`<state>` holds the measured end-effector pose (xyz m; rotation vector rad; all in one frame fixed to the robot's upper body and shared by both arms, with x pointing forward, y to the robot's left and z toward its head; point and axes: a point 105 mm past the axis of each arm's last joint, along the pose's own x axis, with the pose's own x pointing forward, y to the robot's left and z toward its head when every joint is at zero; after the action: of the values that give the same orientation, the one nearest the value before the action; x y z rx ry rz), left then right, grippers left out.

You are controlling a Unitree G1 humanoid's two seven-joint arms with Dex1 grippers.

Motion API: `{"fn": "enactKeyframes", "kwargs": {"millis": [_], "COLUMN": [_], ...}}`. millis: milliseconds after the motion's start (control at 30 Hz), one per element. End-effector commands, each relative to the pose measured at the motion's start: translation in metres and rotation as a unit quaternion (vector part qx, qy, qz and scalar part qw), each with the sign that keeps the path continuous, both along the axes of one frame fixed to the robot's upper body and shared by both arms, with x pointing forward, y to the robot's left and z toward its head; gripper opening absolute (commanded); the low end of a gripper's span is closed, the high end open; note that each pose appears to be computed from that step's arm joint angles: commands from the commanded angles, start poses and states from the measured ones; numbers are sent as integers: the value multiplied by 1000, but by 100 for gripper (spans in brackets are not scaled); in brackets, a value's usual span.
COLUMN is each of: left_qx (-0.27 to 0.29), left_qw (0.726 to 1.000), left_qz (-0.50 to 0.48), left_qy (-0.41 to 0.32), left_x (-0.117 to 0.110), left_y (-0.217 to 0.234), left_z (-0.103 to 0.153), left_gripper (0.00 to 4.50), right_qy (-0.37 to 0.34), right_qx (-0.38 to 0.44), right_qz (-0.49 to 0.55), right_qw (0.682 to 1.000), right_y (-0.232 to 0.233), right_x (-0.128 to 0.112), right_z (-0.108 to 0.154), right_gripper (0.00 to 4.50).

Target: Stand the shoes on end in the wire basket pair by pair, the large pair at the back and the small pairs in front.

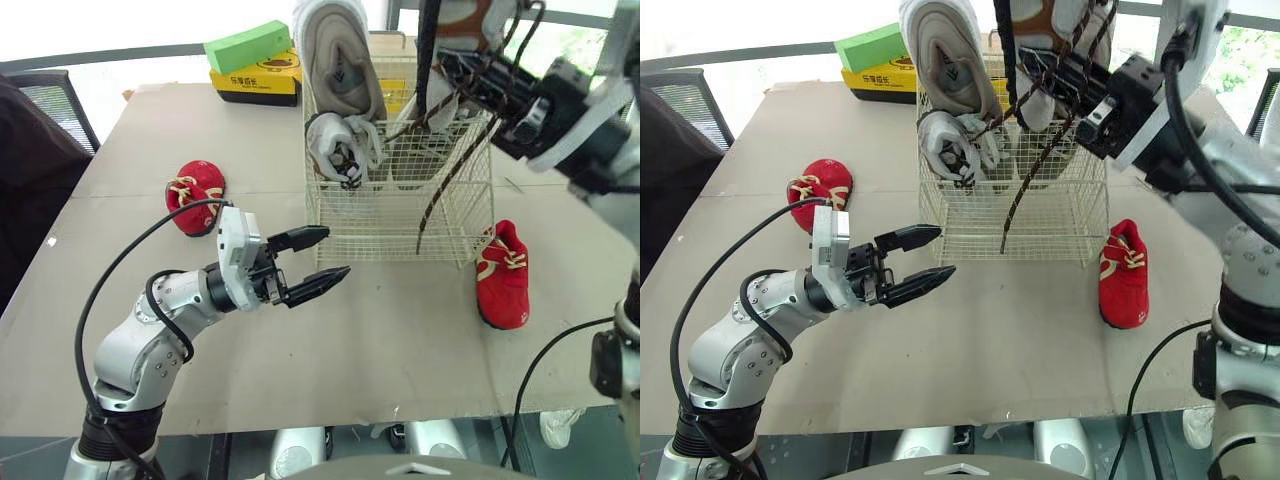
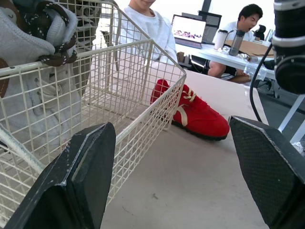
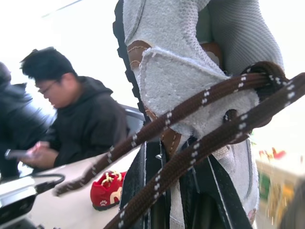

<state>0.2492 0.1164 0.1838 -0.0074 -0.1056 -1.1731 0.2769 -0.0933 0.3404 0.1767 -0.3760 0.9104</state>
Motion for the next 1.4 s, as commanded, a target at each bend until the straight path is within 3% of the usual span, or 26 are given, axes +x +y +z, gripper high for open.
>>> {"fn": "enactKeyframes", "kwargs": {"millis": [33,367,633,900,1067,1400], "left_qx": [-5,-8,-8,-9,-6,-43], "left_qw": [1000,1000,1000,1000,1000,999], "left_qz": [-12,-8,-4,0,1,12], "left_qy": [-11,-8,-10,-11,-10,-25], "left_x": [-3,-4,-4,-7,-7,-8], "left_y": [-2,-2,-1,-1,1,15], "left_z": [6,6,6,6,7,20], "left_gripper": [411,411,411,411,411,411], "right_qy": [-11,49,87,128,161,147], "right_qx": [44,110,154,151,171,176], "right_qz": [-46,-123,-250,-222,-136,-223], "right_qw": [998,985,952,955,962,948], "right_y": [-6,0,-10,7,24,-1], "right_x": [-8,5,39,40,24,28], "right_z": [9,-23,-41,-55,-49,-42], "right_gripper": [3,3,3,3,3,3]}}
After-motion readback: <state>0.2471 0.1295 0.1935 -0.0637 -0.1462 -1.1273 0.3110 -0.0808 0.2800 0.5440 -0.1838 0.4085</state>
